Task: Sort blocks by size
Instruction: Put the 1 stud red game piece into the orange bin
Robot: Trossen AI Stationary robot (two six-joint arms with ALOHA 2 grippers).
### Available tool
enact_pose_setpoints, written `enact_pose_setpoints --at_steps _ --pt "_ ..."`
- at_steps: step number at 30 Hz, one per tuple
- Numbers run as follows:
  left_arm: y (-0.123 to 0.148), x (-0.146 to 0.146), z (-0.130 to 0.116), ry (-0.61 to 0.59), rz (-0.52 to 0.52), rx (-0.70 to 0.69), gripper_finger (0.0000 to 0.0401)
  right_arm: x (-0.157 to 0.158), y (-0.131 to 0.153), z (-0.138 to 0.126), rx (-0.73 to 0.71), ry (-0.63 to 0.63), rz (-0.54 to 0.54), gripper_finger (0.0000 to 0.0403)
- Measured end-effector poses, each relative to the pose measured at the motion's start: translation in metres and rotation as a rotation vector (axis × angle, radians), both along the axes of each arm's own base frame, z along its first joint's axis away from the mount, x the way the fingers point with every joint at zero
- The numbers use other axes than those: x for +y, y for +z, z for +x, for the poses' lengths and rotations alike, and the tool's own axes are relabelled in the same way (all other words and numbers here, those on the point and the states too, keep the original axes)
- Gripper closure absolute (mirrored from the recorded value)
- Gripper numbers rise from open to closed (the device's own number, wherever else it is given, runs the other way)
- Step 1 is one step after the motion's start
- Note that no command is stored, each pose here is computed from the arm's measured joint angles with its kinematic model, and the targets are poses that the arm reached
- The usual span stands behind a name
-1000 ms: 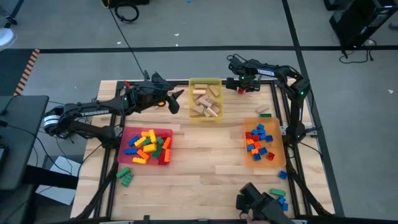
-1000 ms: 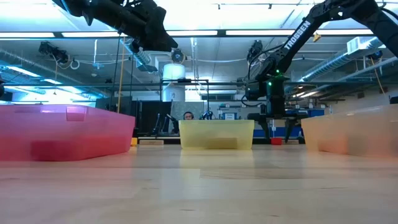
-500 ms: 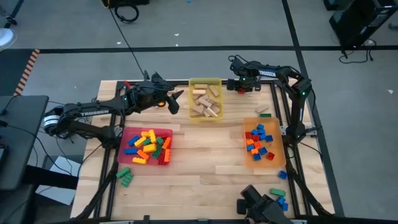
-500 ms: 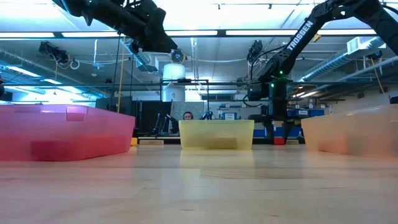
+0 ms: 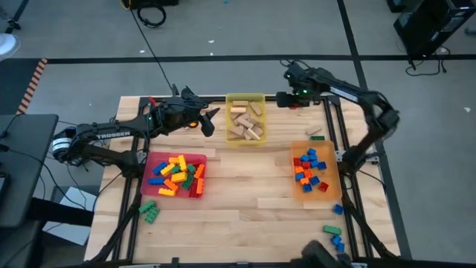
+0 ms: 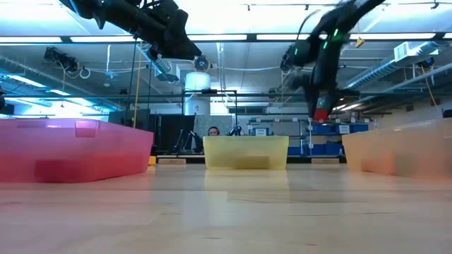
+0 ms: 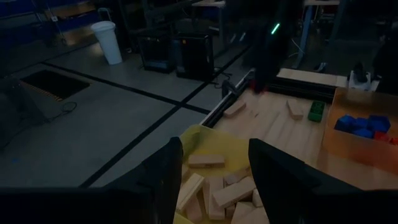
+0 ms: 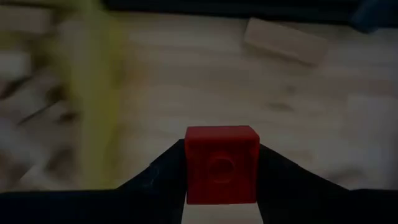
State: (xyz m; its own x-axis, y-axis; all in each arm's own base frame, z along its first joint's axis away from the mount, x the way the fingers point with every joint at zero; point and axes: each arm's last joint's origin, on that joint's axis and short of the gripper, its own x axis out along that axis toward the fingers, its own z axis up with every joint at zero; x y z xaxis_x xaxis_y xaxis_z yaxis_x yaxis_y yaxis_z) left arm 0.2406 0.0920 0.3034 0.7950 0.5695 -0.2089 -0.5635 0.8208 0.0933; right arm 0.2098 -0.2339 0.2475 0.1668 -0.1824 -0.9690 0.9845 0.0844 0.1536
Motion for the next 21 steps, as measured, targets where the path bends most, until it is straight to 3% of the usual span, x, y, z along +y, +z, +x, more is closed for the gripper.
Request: enact_pose_setpoints --at_steps 7,13,17,21 --pt "0.0 0.0 0.0 -0.003 0.015 0.005 0.0208 0.072 0.063 -0.014 -0.062 0.048 -0.064 0.0246" --pt "0.005 0.0 0.001 -0.003 0.03 -0.043 0.0208 0.131 0.085 -0.029 -0.02 0.07 -0.056 0.0246" --pt "0.008 0.0 0.001 -0.002 0.041 -0.075 0.0208 0.161 0.075 -0.035 0.012 0.08 -0.036 0.0246" --pt "0.008 0.0 0.002 -0.005 0.042 -0.078 0.0208 0.185 0.047 -0.042 0.056 0.057 0.005 0.0246"
